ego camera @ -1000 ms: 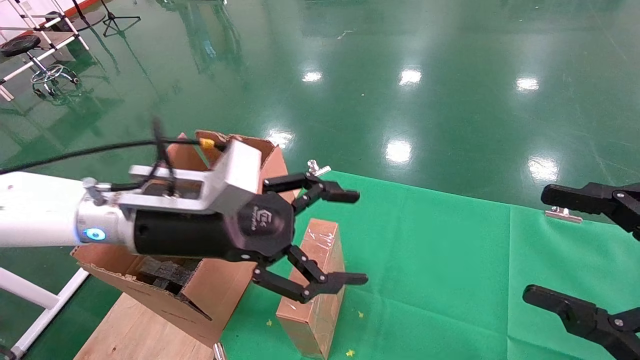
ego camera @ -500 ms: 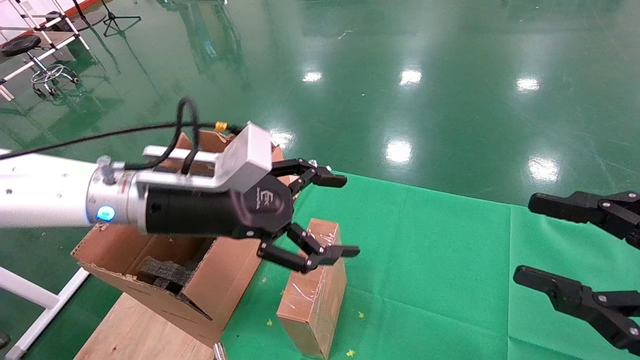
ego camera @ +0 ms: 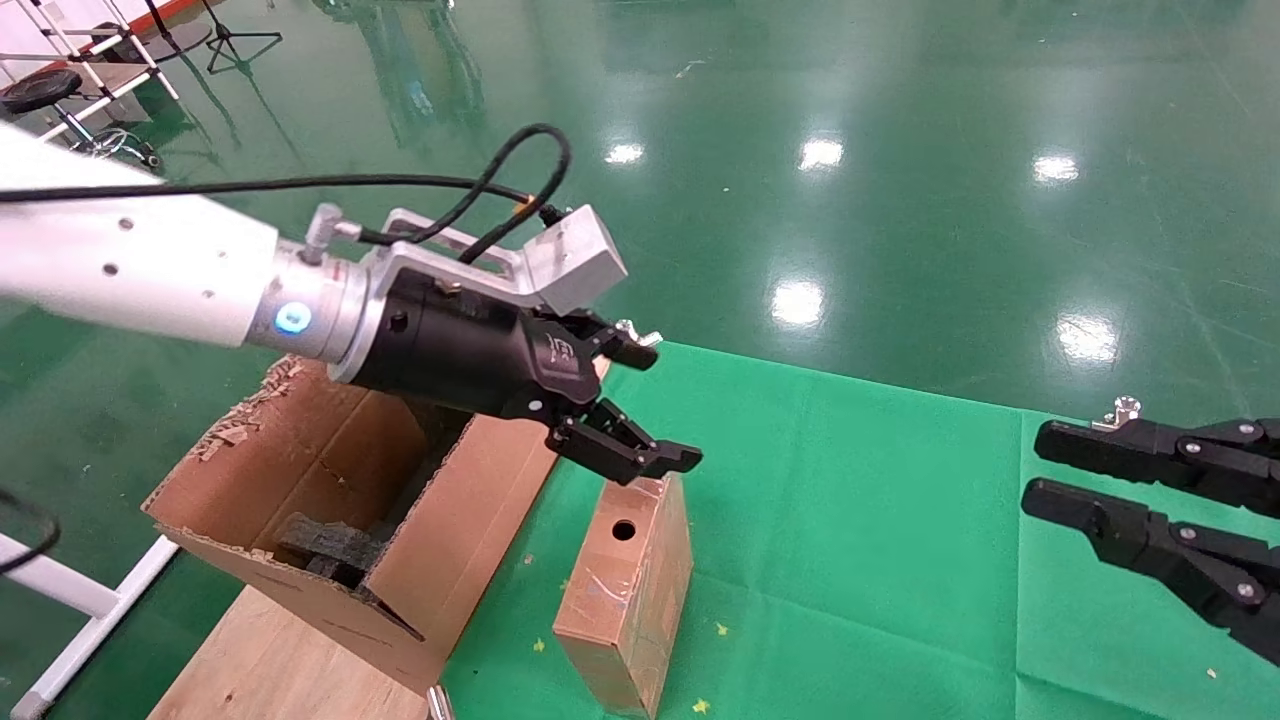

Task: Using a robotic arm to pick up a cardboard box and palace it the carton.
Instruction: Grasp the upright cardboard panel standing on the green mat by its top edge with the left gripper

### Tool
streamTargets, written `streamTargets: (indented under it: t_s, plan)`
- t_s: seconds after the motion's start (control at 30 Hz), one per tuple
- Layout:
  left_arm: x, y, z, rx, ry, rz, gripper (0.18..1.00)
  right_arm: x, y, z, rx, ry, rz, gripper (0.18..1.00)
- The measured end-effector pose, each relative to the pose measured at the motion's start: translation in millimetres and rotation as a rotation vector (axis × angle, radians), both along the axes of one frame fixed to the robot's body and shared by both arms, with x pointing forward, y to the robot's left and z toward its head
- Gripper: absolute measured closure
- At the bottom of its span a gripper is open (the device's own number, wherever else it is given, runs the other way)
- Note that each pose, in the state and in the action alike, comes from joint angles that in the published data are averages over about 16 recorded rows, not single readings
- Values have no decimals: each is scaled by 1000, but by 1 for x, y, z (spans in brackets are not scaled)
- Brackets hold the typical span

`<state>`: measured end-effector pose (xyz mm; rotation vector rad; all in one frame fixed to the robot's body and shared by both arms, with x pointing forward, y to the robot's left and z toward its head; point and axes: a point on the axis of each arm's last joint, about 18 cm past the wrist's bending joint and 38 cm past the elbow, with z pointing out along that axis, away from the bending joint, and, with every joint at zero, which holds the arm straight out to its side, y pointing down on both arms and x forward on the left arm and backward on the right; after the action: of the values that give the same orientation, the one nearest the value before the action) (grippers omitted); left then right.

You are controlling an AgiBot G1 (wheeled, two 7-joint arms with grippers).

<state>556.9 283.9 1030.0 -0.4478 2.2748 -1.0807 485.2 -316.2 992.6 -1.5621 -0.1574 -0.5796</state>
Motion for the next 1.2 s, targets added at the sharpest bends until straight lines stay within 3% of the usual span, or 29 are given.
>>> streamTargets:
  t_s: [0.43, 0.73, 0.9, 1.2]
  plan:
    - [18, -23, -2, 33, 274, 387, 183, 0, 0, 0, 0, 0, 0, 946]
    - [17, -48, -13, 17, 436, 526, 183, 0, 0, 0, 0, 0, 0, 983]
    - [16, -56, -22, 25, 485, 557, 183, 0, 0, 0, 0, 0, 0, 987]
    - [20, -60, -35, 59, 498, 588, 183, 0, 0, 0, 0, 0, 0, 988]
